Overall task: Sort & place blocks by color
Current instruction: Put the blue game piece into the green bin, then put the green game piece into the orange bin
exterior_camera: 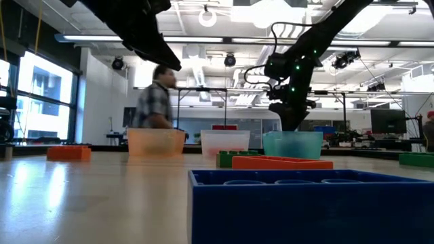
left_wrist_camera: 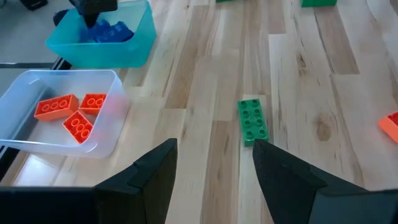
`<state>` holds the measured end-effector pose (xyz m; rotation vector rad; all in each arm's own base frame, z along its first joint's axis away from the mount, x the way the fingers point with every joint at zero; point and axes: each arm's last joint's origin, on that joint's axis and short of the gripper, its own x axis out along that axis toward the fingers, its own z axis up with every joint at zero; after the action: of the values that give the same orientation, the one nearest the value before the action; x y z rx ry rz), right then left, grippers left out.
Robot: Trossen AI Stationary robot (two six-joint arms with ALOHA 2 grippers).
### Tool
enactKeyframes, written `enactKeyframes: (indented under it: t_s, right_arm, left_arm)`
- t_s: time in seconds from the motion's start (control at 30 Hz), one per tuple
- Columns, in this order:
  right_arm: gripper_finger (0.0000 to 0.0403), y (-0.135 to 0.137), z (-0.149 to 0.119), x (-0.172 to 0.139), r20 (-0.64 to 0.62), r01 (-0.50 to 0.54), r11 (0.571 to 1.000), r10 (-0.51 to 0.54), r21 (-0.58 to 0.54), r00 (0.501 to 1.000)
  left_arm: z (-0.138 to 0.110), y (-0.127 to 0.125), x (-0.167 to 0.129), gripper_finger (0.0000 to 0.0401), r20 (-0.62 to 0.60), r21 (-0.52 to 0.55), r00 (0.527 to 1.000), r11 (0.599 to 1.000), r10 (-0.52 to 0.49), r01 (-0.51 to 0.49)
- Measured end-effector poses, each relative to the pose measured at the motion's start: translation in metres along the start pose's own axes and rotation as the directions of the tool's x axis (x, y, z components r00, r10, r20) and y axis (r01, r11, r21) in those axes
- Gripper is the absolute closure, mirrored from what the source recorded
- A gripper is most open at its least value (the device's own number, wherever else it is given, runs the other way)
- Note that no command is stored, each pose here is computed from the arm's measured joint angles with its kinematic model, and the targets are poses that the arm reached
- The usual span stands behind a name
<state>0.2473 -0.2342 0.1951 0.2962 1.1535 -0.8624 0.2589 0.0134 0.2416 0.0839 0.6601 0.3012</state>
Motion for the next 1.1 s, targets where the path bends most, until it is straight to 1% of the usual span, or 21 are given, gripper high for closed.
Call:
enactKeyframes:
  t_s: [0.13,0.27,0.4,0.47,0.53,0.63,0.7,0.73,0.8,0.9,1.1]
  right_arm:
    - [0.022,0.001,0.0,-0.002,-0.001,0.007,1.0,-0.007,-0.013,1.0]
    - [0.0219,0.001,-0.001,-0.007,0.004,0.042,0.999,-0.042,-0.02,0.999]
    - [0.022,0.001,-0.002,-0.02,0.023,0.052,0.998,-0.051,-0.022,0.998]
    - [0.022,0.002,-0.001,-0.031,0.054,0.047,0.999,-0.046,-0.017,0.997]
    - [0.022,0.004,-0.001,-0.045,0.088,0.037,0.999,-0.037,-0.002,0.995]
    - [0.022,0.009,-0.002,-0.066,0.147,0.014,1.0,-0.018,0.028,0.989]
    - [0.022,0.013,-0.003,-0.08,0.193,-0.005,0.999,-0.002,0.038,0.981]
    - [0.022,0.015,-0.004,-0.088,0.213,-0.015,0.999,0.006,0.042,0.977]
    - [0.022,0.019,-0.006,-0.1,0.249,-0.037,0.998,0.024,0.05,0.968]
    - [0.022,0.025,-0.01,-0.117,0.297,-0.07,0.996,0.05,0.056,0.954]
    - [0.022,0.031,-0.016,-0.138,0.355,-0.089,0.995,0.067,0.045,0.933]
  left_arm:
    - [0.003,0.0,0.0,0.0201,0.025,0.005,1.0,1.0,0.008,-0.008]
    - [0.005,0.0,0.0,0.0197,0.051,0.035,0.999,0.999,0.008,-0.01]
    - [0.006,0.0,0.0,0.018,0.061,0.044,0.998,0.999,0.011,-0.014]
    - [0.007,0.0,0.0,0.0168,0.068,0.041,0.998,0.999,0.016,-0.019]
    - [0.009,0.001,0.0,0.0155,0.092,0.024,0.995,0.999,0.034,-0.036]
    - [0.016,0.001,-0.001,0.0136,0.158,-0.046,0.987,0.998,0.036,-0.029]
    - [0.021,0.001,-0.002,0.0129,0.213,-0.086,0.977,0.996,0.01,0.009]
    - [0.023,0.0,-0.002,0.0128,0.233,-0.087,0.972,0.995,-0.018,0.039]
    - [0.026,-0.003,0.001,0.0127,0.265,-0.081,0.962,0.993,-0.067,0.091]
    - [0.028,-0.007,0.012,0.013,0.291,-0.08,0.953,0.99,-0.087,0.115]
    - [0.016,-0.016,0.044,0.0128,0.227,-0.087,0.97,0.99,-0.092,0.114]
